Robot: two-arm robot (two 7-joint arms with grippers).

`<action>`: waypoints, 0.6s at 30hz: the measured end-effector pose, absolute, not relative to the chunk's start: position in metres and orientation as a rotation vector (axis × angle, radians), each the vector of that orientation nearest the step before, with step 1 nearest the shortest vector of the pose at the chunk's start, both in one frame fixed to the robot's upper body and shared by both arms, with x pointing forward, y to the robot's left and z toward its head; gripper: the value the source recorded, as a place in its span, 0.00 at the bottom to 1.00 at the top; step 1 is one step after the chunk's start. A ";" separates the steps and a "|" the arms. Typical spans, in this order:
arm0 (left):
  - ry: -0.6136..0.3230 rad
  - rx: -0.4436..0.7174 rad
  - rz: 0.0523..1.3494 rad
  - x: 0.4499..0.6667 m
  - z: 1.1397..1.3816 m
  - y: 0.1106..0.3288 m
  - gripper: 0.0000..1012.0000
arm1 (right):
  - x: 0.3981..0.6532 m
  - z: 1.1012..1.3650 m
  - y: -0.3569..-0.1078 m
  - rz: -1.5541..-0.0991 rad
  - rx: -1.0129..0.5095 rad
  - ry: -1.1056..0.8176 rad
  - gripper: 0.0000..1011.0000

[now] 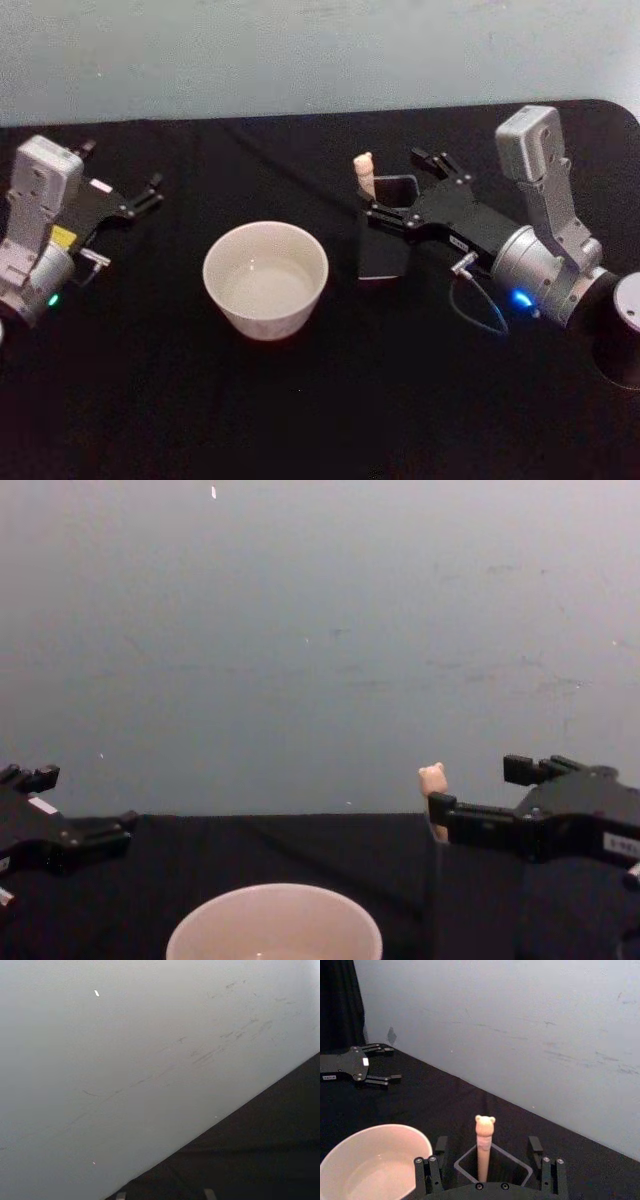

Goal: Pick up the stirring spoon with one hand, stir inside the cup, then place it back in its original position.

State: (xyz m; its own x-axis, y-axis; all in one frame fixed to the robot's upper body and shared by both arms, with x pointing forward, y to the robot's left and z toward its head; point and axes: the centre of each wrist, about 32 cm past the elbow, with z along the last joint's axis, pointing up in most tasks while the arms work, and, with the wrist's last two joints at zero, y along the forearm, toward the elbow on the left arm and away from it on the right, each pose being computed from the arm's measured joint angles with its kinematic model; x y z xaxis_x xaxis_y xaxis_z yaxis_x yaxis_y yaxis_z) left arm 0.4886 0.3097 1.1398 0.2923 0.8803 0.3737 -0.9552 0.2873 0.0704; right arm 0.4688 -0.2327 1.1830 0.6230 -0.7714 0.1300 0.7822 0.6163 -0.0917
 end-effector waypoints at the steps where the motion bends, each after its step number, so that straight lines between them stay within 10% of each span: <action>1: -0.285 0.304 1.248 0.489 1.140 0.310 0.99 | 0.469 1.183 -0.233 -0.896 -0.144 -0.080 0.99; 18: -0.285 0.304 1.248 0.489 1.140 0.310 0.99 | 0.489 1.202 -0.247 -1.084 0.044 -0.106 0.99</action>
State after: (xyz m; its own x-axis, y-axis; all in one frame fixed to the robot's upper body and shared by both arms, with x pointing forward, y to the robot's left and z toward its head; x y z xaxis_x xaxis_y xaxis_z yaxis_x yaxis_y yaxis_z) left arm 0.4886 0.3097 1.1398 0.2922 0.8803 0.3737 -0.9553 0.2873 0.0702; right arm 0.4889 -0.2473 1.2020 0.4631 -0.8840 0.0646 0.8798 0.4673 0.0874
